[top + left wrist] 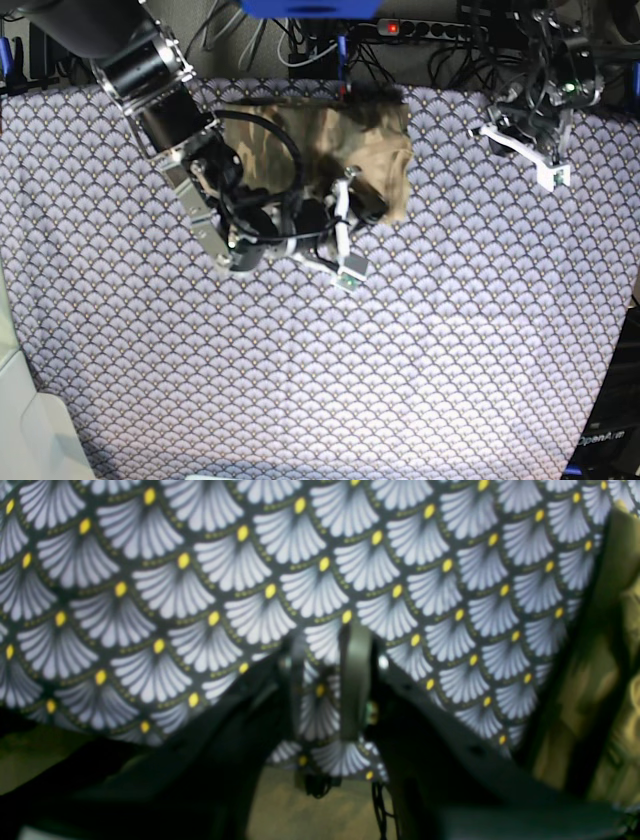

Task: Fold the T-shirt properly
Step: 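Press and tuck the folded end into the bundle with the right gripper, then open the right gripper and withdraw it from the folded bundle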

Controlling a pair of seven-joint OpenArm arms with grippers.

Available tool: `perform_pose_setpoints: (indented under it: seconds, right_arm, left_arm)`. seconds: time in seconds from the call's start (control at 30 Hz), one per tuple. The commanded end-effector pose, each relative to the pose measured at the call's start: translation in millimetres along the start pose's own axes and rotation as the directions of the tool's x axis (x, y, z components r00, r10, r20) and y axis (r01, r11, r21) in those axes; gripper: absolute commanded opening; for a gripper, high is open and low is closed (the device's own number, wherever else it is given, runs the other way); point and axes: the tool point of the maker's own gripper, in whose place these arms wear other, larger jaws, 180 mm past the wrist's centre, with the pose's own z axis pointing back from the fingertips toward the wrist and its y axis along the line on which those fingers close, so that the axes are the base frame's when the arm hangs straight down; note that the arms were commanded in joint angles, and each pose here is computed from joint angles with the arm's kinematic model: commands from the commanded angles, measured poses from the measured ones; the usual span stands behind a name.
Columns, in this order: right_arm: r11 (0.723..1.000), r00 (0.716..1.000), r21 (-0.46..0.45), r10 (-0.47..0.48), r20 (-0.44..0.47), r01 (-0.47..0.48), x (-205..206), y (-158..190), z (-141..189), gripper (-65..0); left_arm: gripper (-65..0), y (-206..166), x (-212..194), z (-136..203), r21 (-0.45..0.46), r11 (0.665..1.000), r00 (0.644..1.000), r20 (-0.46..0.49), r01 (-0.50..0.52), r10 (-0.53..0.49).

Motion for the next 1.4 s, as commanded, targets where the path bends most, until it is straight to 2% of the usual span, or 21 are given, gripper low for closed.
perform_pose_setpoints:
  seconds: [0.0,0.13,0.33,0.5,0.63,0.7,0.83,0.93,1.07,1.23,1.37]
  right_arm:
    - [1.000,0.997,0.008,0.027,0.066,-0.028,25.2,2.0,4.9,-65.0]
    - [1.000,0.997,0.007,0.028,0.066,-0.029,26.0,1.3,5.3,-64.8]
    - [1.000,0.997,0.007,0.028,0.068,-0.029,26.3,1.3,5.3,-53.1]
    - [0.999,0.997,0.007,0.039,0.069,-0.040,28.7,3.0,6.6,-46.5]
    - [0.993,0.986,0.007,0.115,0.123,-0.116,54.0,18.6,14.2,-44.7]
    - [0.987,0.980,0.002,0.160,0.120,-0.161,62.5,26.8,19.7,-44.7]
    - [0.966,0.953,-0.014,0.258,0.161,-0.260,87.2,47.5,32.5,-44.7]
    - [0.953,0.938,-0.044,0.303,0.169,-0.300,95.0,52.4,45.6,-44.9]
    - [0.962,0.956,-0.135,0.254,0.145,-0.236,72.2,27.3,75.3,-45.1]
    - [0.960,0.981,-0.255,0.153,0.118,-0.119,9.7,1.9,119.4,-45.3]
    - [0.944,0.992,-0.330,0.046,0.119,-0.004,-38.7,-3.5,147.4,-52.8]
  left_arm:
    - [-52.9,0.0,10.4,3.8,-0.002,1.000,0.999,0.035,0.013,-0.013]
    - [-52.9,-1.0,10.1,3.5,-0.004,1.000,0.999,0.034,0.014,-0.014]
    - [-52.9,-1.6,10.1,3.6,-0.005,1.000,0.999,0.033,0.016,-0.016]
    - [-52.9,-1.6,10.1,3.6,-0.005,1.000,0.999,0.033,0.016,-0.016]
    - [-52.9,-1.1,9.1,2.9,-0.005,1.000,0.999,0.030,0.014,-0.014]
    - [-52.9,-1.1,9.1,2.9,-0.005,1.000,0.999,0.030,0.014,-0.014]
    - [-52.9,-1.5,10.0,3.4,-0.005,1.000,0.999,0.033,0.015,-0.015]
    - [-52.9,-1.0,9.8,3.5,-0.004,1.000,0.999,0.032,0.014,-0.014]
    - [-52.9,1.8,6.1,4.4,0.002,1.000,1.000,0.025,0.014,-0.014]
    - [-52.9,2.1,5.4,4.8,0.003,1.000,1.000,0.025,0.014,-0.014]
    - [-52.9,-4.3,11.5,5.7,-0.017,1.000,0.999,0.041,0.015,-0.014]
